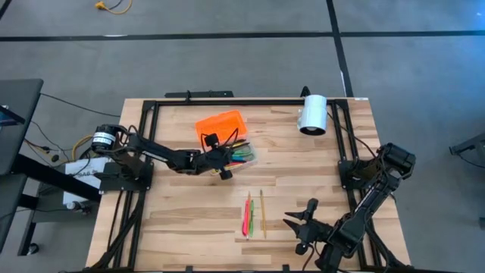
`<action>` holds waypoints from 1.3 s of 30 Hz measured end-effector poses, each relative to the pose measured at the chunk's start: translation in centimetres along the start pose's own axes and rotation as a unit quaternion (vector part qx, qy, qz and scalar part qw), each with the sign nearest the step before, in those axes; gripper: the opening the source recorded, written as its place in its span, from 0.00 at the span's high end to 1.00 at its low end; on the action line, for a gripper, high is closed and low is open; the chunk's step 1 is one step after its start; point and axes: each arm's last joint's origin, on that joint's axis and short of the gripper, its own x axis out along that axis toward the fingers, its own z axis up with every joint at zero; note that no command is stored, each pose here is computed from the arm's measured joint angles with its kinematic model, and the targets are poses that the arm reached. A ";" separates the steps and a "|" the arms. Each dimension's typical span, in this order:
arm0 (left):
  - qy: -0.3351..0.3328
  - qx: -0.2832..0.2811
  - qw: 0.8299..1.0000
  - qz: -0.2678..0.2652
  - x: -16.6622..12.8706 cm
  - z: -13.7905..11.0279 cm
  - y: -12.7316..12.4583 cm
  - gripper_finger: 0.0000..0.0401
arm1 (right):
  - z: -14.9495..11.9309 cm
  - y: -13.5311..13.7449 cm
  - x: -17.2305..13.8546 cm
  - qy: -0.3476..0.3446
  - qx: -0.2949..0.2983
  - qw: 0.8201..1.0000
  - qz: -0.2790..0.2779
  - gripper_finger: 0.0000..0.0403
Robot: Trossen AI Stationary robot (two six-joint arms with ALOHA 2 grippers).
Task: Pick & place school supplies into a supply box
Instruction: Put the gray pen into the supply box, then put the yellow pencil into the supply box
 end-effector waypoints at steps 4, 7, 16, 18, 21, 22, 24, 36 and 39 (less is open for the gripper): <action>0.000 0.001 1.000 0.003 0.0 0.0 0.0 0.79 | 0.0 0.0 0.0 0.000 0.000 1.000 0.000 0.75; 0.000 0.002 1.000 0.002 0.0 0.0 0.0 0.74 | 0.0 0.0 0.0 0.000 0.000 1.000 0.000 0.75; -0.058 0.059 0.995 -0.055 -2.3 0.8 -3.2 0.71 | 0.7 -0.3 1.3 0.001 0.035 0.999 -0.010 0.75; -0.074 0.076 0.992 -0.069 -3.1 1.0 -4.2 0.72 | 0.9 -0.5 1.8 0.004 0.046 0.999 -0.013 0.75; -0.088 0.096 0.987 -0.091 -4.4 0.9 -5.6 0.73 | 1.3 -0.7 2.7 0.011 0.067 0.998 -0.013 0.75; -0.093 0.101 0.985 -0.100 -4.9 0.9 -6.2 0.74 | 1.4 -0.8 3.0 0.012 0.075 0.997 -0.013 0.75; -0.101 0.111 0.982 -0.118 -5.8 0.7 -7.2 0.74 | 1.7 -1.0 3.7 0.017 0.096 0.995 -0.008 0.75; -0.142 0.182 0.945 -0.230 -12.6 -2.7 -12.3 0.78 | 2.5 -3.0 8.0 0.091 0.231 0.969 0.017 0.75; -0.146 0.191 0.938 -0.251 -13.9 -3.7 -13.0 0.79 | 2.5 -3.1 8.5 0.090 0.245 0.965 0.013 0.75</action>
